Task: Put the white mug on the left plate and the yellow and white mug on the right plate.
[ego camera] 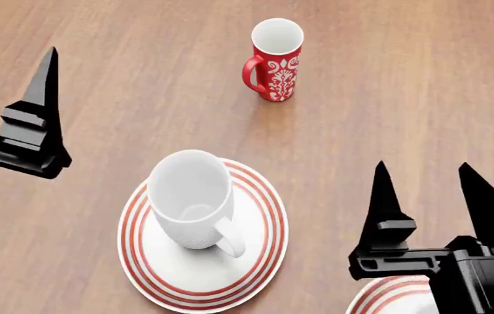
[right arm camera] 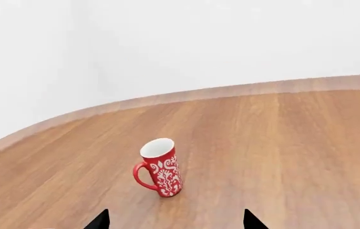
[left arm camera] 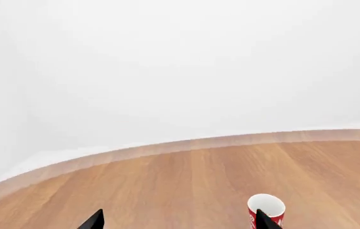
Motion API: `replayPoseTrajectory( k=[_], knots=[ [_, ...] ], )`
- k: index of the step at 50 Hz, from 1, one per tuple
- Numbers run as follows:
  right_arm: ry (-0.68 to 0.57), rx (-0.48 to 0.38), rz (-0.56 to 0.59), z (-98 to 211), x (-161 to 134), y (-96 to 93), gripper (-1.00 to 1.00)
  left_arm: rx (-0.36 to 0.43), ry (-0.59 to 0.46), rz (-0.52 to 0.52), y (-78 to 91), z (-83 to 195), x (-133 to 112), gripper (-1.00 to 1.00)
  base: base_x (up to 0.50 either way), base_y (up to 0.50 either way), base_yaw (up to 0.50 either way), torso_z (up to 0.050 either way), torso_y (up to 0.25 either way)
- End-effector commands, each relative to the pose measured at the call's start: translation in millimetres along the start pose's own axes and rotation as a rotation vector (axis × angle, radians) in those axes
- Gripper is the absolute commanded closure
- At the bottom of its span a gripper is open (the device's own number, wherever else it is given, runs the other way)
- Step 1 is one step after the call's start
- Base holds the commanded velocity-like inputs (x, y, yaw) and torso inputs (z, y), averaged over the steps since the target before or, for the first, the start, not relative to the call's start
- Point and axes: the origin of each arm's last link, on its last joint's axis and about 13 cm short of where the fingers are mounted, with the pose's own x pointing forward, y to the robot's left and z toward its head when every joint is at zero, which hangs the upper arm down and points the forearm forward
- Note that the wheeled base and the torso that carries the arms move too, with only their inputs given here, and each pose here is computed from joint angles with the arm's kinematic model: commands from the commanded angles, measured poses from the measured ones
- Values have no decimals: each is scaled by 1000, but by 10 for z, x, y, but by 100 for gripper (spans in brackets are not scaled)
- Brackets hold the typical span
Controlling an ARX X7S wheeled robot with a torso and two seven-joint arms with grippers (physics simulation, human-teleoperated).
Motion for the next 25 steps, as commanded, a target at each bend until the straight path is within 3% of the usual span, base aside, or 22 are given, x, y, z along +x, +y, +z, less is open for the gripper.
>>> replayPoseTrajectory(
  k=[1, 11, 25],
  knots=[
    [-109, -58, 100, 438, -382, 232, -100, 93, -71, -2, 81, 388, -32, -100, 0, 0, 0, 0, 0],
    [-226, -68, 168, 690, -789, 287, -100, 102, -185, 12, 168, 710, -221, -100, 0, 0, 0, 0, 0],
    [-278, -82, 180, 630, -1056, 227, -100, 96, -227, -16, 108, 769, -310, -100, 0, 0, 0, 0, 0]
  ],
)
